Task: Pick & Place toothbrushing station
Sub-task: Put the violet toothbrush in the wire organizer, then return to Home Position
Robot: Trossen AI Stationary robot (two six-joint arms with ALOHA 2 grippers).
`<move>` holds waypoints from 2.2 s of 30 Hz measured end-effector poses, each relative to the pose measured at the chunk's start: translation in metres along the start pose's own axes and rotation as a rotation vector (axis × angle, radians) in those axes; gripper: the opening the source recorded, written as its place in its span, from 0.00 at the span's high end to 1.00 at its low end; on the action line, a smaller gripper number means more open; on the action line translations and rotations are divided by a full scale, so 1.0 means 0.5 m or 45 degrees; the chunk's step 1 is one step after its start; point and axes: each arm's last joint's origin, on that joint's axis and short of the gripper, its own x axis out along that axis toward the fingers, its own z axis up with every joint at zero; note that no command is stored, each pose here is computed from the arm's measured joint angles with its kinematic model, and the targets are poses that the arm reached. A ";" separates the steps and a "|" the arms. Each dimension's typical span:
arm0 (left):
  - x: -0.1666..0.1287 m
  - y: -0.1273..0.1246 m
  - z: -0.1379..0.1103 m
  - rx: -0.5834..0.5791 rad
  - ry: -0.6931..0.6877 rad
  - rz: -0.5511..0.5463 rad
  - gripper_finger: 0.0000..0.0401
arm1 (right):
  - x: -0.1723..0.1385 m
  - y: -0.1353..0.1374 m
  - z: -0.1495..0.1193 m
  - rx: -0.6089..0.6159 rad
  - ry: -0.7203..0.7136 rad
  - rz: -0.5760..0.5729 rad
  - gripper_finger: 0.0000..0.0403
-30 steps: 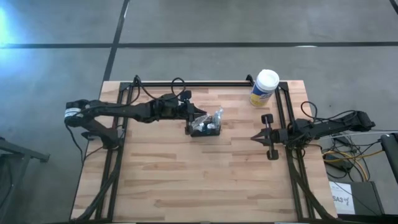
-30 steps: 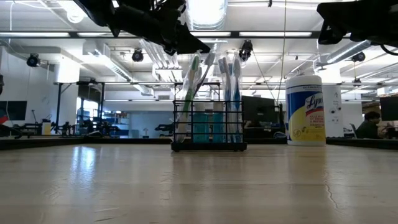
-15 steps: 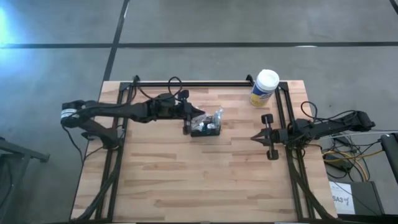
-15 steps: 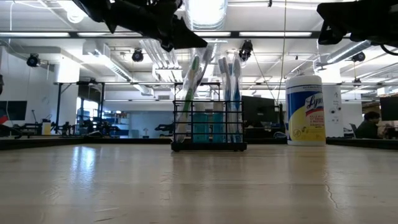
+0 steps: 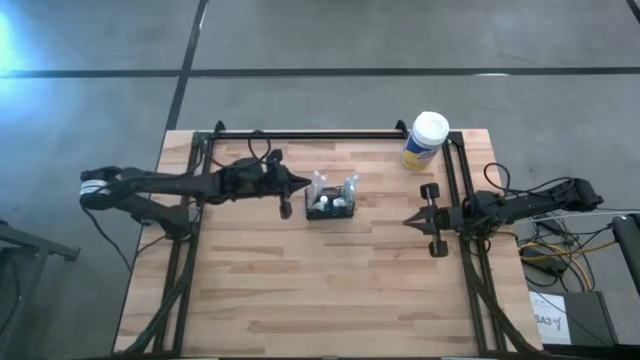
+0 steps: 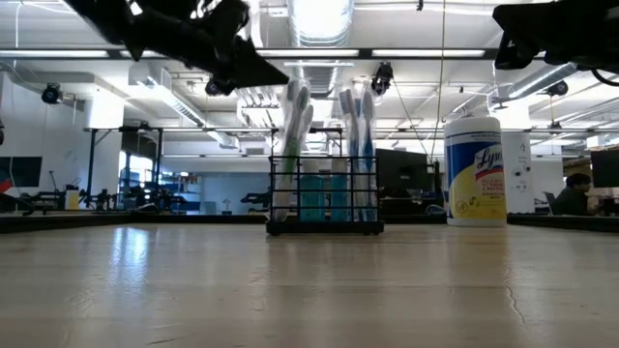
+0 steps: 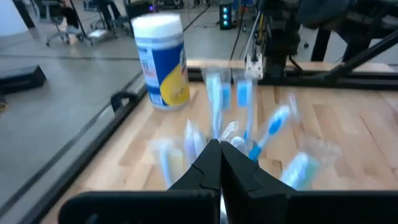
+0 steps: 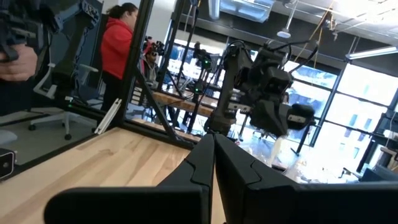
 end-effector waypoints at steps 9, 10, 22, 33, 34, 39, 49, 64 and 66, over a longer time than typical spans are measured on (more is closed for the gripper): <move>-0.005 -0.002 -0.059 -0.052 0.040 0.009 1.00 | 0.000 0.000 0.001 0.000 -0.005 -0.002 0.98; -0.006 -0.002 -0.060 -0.053 0.038 0.010 1.00 | 0.000 0.000 0.001 0.000 -0.005 -0.001 0.98; -0.014 -0.005 -0.045 -0.002 0.015 -0.069 0.82 | 0.002 -0.006 0.004 0.174 0.035 -0.107 0.98; -0.091 0.002 -0.010 0.089 -0.047 -0.064 0.59 | 0.002 -0.025 -0.006 0.227 0.156 -0.182 0.98; -0.104 0.003 -0.011 0.100 -0.064 -0.062 0.59 | 0.001 -0.027 -0.006 0.242 0.150 -0.171 0.98; -0.164 0.005 -0.045 0.105 -0.126 -0.054 0.68 | -0.004 -0.041 -0.006 0.278 0.131 -0.166 0.98; -0.243 0.004 -0.124 0.089 -0.331 -0.061 0.98 | -0.022 -0.059 -0.001 0.288 0.105 -0.277 0.98; -0.279 0.001 -0.221 0.111 -0.408 -0.060 0.99 | -0.065 -0.043 -0.029 0.363 -0.010 -0.299 0.98; -0.278 0.000 -0.233 0.110 -0.379 -0.063 1.00 | -0.069 -0.042 -0.028 0.371 -0.016 -0.303 0.98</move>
